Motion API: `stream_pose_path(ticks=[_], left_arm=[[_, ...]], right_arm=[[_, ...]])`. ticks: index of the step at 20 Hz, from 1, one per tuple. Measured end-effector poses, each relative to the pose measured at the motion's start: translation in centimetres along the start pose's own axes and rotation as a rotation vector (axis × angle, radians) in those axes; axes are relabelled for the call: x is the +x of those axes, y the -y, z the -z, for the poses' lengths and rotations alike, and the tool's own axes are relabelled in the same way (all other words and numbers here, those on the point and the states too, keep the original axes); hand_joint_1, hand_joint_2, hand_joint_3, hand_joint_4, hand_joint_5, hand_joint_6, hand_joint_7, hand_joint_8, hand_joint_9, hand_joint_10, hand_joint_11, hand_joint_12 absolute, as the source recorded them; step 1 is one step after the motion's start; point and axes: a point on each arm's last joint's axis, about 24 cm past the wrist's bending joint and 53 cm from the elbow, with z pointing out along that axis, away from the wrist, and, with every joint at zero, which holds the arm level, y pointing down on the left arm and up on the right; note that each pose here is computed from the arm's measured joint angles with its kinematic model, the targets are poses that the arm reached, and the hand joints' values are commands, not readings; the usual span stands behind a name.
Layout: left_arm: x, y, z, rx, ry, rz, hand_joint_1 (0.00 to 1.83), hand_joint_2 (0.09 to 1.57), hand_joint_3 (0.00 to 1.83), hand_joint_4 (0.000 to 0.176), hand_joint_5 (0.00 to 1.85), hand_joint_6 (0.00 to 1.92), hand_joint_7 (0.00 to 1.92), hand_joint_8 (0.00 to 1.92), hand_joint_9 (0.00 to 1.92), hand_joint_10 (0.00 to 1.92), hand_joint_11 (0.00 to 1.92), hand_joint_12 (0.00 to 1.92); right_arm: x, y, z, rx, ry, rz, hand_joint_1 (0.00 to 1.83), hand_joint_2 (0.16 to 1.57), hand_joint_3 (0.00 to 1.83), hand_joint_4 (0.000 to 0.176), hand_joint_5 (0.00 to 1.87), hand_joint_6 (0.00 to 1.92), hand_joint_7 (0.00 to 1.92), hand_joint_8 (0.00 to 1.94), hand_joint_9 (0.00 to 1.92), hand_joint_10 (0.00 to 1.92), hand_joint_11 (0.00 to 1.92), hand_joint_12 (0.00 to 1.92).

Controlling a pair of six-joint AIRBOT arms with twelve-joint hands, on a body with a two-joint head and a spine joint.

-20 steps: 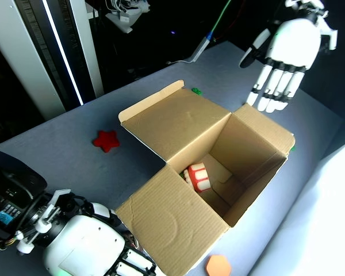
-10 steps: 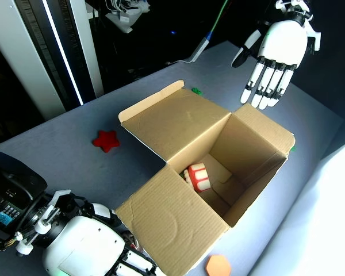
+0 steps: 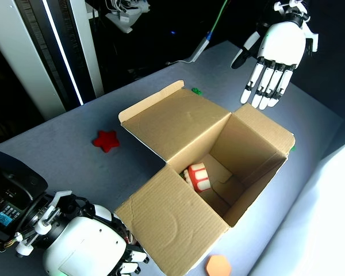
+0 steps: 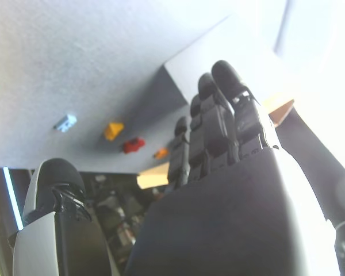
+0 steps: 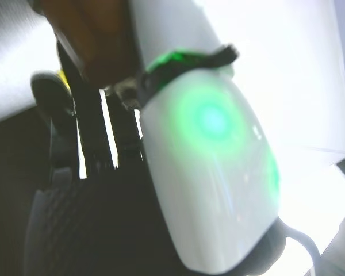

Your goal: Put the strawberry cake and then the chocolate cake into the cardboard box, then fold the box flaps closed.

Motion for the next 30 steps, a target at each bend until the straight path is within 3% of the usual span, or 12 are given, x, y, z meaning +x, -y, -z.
stream_pose_path(ticks=[3, 7, 11, 13, 16, 18, 20, 23, 25, 26, 28, 30], left_arm=[[1.2, -0.3, -0.2, -0.008, -0.029, 0.001, 0.44, 1.03, 0.0, 0.071, 0.08, 0.0, 0.15, 0.0, 0.28, 0.0, 0.0, 1.04], [1.5, 0.0, -0.8, 0.01, -0.018, -0.002, 0.47, 1.08, 0.02, 0.075, 0.08, 0.0, 0.14, 0.01, 0.28, 0.0, 0.0, 1.02], [3.5, 0.5, -2.2, 0.03, -0.065, 0.022, 0.48, 1.09, 0.01, 0.069, 0.08, 0.0, 0.14, 0.0, 0.28, 0.0, 0.0, 1.05], [3.5, 0.5, -2.2, 0.028, -0.057, 0.031, 0.46, 1.1, 0.01, 0.072, 0.08, 0.0, 0.15, 0.0, 0.29, 0.0, 0.0, 1.06], [2.9, 1.0, -3.0, 0.046, -0.018, 0.026, 0.46, 1.1, 0.01, 0.064, 0.08, 0.0, 0.16, 0.0, 0.28, 0.0, 0.0, 1.05], [3.2, 0.9, -3.2, 0.042, -0.018, 0.03, 0.45, 1.1, 0.0, 0.068, 0.08, 0.0, 0.15, 0.0, 0.29, 0.0, 0.0, 1.07], [3.0, 0.3, -3.3, 0.019, -0.003, 0.047, 0.46, 1.09, 0.0, 0.069, 0.08, 0.0, 0.15, 0.0, 0.3, 0.0, 0.0, 1.08], [2.6, 0.0, -3.7, 0.003, 0.016, 0.049, 0.46, 1.1, 0.0, 0.068, 0.08, 0.0, 0.15, 0.0, 0.3, 0.01, 0.0, 1.06], [2.4, 0.0, -4.0, 0.0, 0.024, 0.051, 0.48, 1.1, 0.0, 0.059, 0.08, 0.0, 0.14, 0.0, 0.29, 0.0, 0.0, 1.05], [2.3, 0.2, -4.1, 0.006, 0.026, 0.053, 0.47, 1.11, 0.0, 0.06, 0.08, 0.0, 0.14, 0.0, 0.28, 0.0, 0.0, 1.03], [2.4, 0.6, -4.3, 0.013, 0.025, 0.047, 0.47, 1.12, 0.0, 0.06, 0.09, 0.0, 0.15, 0.0, 0.3, 0.01, 0.0, 1.05], [2.4, 0.7, -4.5, 0.012, 0.025, 0.041, 0.45, 1.11, 0.0, 0.062, 0.09, 0.0, 0.16, 0.0, 0.31, 0.01, 0.0, 1.07]], right_arm=[[-1.3, 0.2, 1.0, 0.005, 0.016, 0.003, 1.34, 1.2, 0.0, 0.0, 0.75, 1.16, 0.9, 1.21, 0.71, 1.57, 0.34, 1.92], [-3.4, 0.1, 3.5, 0.007, 0.037, 0.003, 1.34, 1.2, 0.0, 0.0, 0.78, 1.15, 0.91, 1.21, 0.7, 1.56, 0.31, 1.92], [-8.3, 1.1, 6.0, 0.029, 0.13, -0.026, 1.34, 1.2, 0.0, 0.0, 0.78, 1.14, 0.91, 1.2, 0.69, 1.57, 0.3, 1.92], [-11.2, 0.9, 7.3, 0.026, 0.182, -0.052, 1.34, 1.19, 0.0, 0.0, 0.78, 1.14, 0.92, 1.17, 0.71, 1.55, 0.33, 1.92], [-14.8, -2.5, 8.3, -0.063, 0.267, -0.104, 1.35, 1.19, 0.0, 0.0, 0.77, 1.14, 0.92, 1.19, 0.72, 1.56, 0.33, 1.92], [-15.2, -4.8, 8.4, -0.115, 0.261, -0.116, 1.35, 1.19, 0.0, 0.0, 0.8, 1.1, 0.93, 1.17, 0.71, 1.55, 0.31, 1.92], [-14.3, -7.7, 8.8, -0.184, 0.237, -0.085, 1.35, 1.19, 0.0, 0.0, 0.81, 1.1, 0.93, 1.19, 0.69, 1.55, 0.29, 1.92], [-11.6, -12.1, 9.5, -0.317, 0.203, 0.056, 1.34, 1.19, 0.0, 0.0, 0.83, 1.09, 0.89, 1.26, 0.67, 1.57, 0.31, 1.92], [-11.1, -14.7, 10.2, -0.411, 0.228, 0.135, 1.2, 1.19, 0.0, 0.0, 0.85, 1.12, 0.85, 1.34, 0.63, 1.43, 0.31, 1.92], [-10.9, -16.1, 10.5, -0.466, 0.251, 0.182, 1.31, 1.19, 0.01, 0.0, 0.83, 1.11, 0.86, 1.31, 0.66, 1.53, 0.33, 1.92], [-10.5, -18.3, 11.0, -0.541, 0.276, 0.206, 1.2, 1.19, 0.01, 0.0, 0.84, 1.11, 0.86, 1.34, 0.62, 1.48, 0.33, 1.92], [-9.2, -20.4, 11.1, -0.612, 0.278, 0.253, 1.34, 1.18, 0.0, 0.0, 0.85, 1.06, 0.9, 1.25, 0.69, 1.54, 0.34, 1.92]])
